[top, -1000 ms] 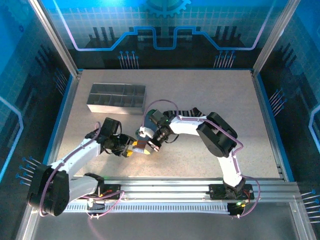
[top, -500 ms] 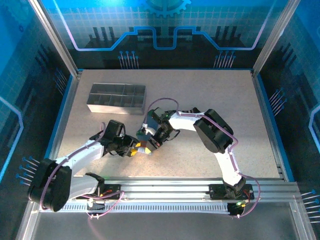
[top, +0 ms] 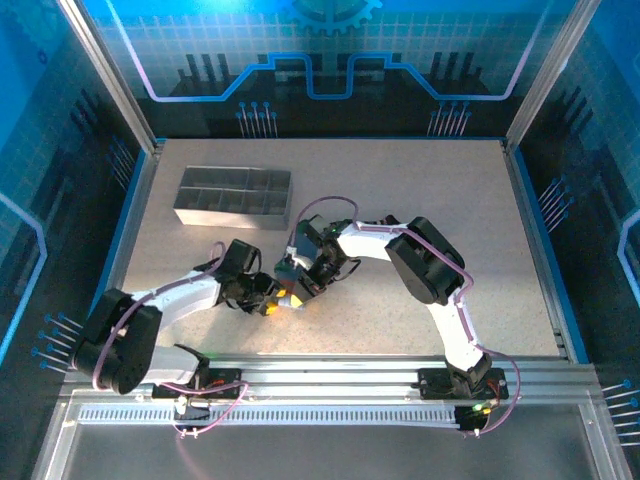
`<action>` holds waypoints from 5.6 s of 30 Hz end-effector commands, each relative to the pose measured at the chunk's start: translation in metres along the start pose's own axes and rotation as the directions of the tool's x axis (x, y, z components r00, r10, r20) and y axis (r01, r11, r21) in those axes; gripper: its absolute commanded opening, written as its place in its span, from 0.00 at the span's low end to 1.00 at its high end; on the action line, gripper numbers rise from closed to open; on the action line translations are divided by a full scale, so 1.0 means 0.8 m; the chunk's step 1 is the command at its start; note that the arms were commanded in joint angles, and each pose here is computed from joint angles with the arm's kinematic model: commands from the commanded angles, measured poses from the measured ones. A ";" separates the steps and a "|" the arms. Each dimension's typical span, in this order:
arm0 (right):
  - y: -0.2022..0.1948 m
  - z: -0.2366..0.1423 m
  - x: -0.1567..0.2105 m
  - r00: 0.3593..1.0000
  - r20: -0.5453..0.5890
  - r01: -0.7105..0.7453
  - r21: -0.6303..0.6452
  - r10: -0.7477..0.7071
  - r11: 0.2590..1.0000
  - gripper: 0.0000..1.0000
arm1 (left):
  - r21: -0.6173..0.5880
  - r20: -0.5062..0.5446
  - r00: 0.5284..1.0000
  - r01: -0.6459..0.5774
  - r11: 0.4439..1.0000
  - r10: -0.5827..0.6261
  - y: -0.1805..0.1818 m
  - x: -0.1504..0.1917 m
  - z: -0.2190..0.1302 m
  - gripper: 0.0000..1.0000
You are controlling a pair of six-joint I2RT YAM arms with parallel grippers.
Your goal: Roll the socks
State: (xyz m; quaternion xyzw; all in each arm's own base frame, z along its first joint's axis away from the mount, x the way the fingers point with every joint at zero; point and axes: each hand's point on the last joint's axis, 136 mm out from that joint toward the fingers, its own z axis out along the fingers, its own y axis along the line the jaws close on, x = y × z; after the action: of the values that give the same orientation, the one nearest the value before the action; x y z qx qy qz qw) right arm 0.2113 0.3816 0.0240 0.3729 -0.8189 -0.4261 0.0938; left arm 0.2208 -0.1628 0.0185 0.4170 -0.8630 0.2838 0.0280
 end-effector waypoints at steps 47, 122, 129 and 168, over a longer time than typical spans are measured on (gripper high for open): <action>-0.006 -0.003 -0.014 0.456 -0.536 0.724 0.688 -0.711 -0.055 0.03 | -0.408 -0.010 0.991 0.120 0.905 -0.135 0.041 0.001 -0.010 0.00; 0.025 -0.007 -0.002 0.409 -0.503 0.691 0.715 -0.762 -0.102 0.50 | -0.391 -0.014 0.974 0.202 0.898 -0.226 0.045 0.019 -0.008 0.00; 0.004 0.001 -0.006 0.480 -0.500 0.695 0.718 -0.721 -0.035 0.04 | -0.363 -0.020 0.979 0.184 0.914 -0.205 0.035 0.014 -0.014 0.00; -0.045 0.010 0.046 0.989 -0.035 0.147 0.178 -0.143 0.973 0.00 | 0.017 0.004 0.993 0.116 0.993 -0.116 0.001 0.003 0.004 0.45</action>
State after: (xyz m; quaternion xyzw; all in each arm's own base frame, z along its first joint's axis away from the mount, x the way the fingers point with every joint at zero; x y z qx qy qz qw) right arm 0.2230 0.3791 0.0224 0.4810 -0.7829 -0.3907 -0.0555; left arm 0.2227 -0.1706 0.0295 0.4597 -0.8306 0.3117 0.0408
